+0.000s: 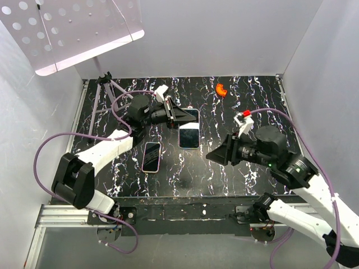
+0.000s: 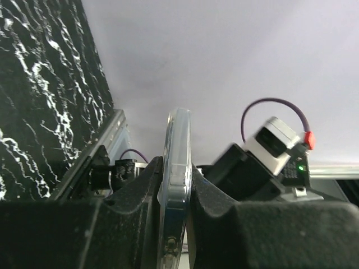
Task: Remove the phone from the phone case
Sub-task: Remove the phone case from the phone.
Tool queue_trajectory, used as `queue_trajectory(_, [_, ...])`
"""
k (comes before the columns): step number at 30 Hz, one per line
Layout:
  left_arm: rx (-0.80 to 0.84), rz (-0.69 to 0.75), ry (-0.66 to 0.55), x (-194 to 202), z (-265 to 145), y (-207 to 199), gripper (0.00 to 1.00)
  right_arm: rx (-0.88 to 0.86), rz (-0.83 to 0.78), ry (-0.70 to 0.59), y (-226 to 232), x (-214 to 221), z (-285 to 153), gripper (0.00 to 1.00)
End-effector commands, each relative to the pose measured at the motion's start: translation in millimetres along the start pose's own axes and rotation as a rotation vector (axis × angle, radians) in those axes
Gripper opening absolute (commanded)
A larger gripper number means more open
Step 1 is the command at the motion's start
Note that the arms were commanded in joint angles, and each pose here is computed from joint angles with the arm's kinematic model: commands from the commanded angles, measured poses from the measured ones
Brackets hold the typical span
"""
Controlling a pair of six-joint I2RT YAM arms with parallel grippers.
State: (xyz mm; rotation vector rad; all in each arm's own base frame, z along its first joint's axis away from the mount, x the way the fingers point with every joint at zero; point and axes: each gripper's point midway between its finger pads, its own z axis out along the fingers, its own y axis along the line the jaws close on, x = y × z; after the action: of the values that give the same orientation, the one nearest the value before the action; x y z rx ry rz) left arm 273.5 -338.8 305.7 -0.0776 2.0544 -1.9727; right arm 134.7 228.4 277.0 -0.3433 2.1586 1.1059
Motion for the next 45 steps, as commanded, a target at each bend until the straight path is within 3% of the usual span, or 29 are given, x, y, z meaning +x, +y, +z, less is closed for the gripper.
queue_trajectory(1, [-0.06,0.029,-0.074,-4,-11,10,0.0,-0.28,0.143,-0.013,62,-16,-18,0.45])
queue_trajectory(2, [-0.06,0.023,-0.074,-3,-12,11,0.0,-0.331,0.157,0.007,70,-15,-17,0.4])
queue_trajectory(5, [-0.035,0.011,-0.08,-1,-14,6,0.0,-0.35,0.201,0.037,74,-16,-9,0.37])
queue_trajectory(16, [-0.001,0.008,-0.088,10,-27,-10,0.0,-0.269,0.271,0.042,43,-12,17,0.45])
queue_trajectory(28, [0.034,0.007,-0.077,13,-28,-22,0.0,-0.371,0.342,0.035,51,-22,28,0.38])
queue_trajectory(45, [0.055,0.004,-0.064,15,-27,-28,0.0,-0.262,0.339,0.024,32,-19,30,0.41])
